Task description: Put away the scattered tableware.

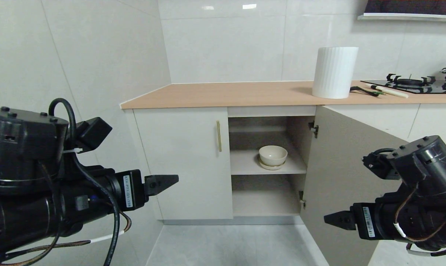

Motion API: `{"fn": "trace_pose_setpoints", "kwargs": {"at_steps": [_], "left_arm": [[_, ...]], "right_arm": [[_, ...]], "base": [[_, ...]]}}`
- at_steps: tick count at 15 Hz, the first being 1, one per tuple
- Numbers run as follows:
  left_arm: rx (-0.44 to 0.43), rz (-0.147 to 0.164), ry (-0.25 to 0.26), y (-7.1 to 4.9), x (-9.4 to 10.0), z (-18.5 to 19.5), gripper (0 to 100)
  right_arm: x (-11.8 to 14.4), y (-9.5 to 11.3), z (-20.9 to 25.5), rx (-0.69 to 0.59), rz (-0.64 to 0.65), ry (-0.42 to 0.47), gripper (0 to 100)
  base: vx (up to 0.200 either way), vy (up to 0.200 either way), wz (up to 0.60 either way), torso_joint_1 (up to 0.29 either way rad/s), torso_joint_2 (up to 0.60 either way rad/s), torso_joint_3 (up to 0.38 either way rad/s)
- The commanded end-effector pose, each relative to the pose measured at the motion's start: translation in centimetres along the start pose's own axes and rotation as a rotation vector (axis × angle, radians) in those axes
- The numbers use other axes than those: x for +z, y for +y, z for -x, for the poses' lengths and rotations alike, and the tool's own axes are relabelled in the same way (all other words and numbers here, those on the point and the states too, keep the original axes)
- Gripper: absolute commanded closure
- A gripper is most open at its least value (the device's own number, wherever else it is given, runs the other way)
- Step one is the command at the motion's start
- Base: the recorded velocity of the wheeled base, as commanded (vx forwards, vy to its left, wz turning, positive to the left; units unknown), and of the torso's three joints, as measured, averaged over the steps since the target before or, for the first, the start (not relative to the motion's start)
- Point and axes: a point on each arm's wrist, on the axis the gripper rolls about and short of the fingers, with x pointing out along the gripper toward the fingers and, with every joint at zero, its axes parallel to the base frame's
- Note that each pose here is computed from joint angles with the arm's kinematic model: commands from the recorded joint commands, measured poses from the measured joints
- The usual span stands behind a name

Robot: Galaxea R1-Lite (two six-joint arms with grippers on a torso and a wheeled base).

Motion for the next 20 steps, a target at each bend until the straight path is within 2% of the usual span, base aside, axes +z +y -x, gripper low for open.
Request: {"fn": "trace_pose_setpoints", "kwargs": {"at_steps": [1, 6, 10, 15, 20], "left_arm": [[0.001, 0.0, 0.0, 0.0, 0.0, 0.0, 0], [0.003, -0.002, 0.004, 0.1, -0.1, -0.1, 0], [0.003, -0.001, 0.007, 0.1, -0.2, -0.1, 0], [0.003, -0.001, 0.007, 0.1, -0.2, -0.1, 0], [0.004, -0.001, 0.008, 0.1, -0.2, -0.2, 0]], "right_arm": [[0.0, -0.1, -0.3, -0.008, 0.0, 0.009, 0], [0.7, -1.5, -1.9, -0.085, -0.034, 0.041, 0], [2.5, -4.8, -3.0, -0.193, -0.092, 0.029, 0], [4.7, -10.3, -2.3, -0.338, -0.159, -0.021, 0], [5.7, -12.7, -2.2, -0.401, -0.191, -0.038, 0]], "base": [[0.0, -0.2, 0.0, 0.002, 0.0, 0.002], [0.0, -0.16, 0.0, 0.003, 0.0, 0.002], [0.0, 0.0, 0.0, 0.0, 0.0, 0.0], [0.0, 0.0, 0.0, 0.0, 0.0, 0.0], [0.0, 0.0, 0.0, 0.0, 0.0, 0.0]]}}
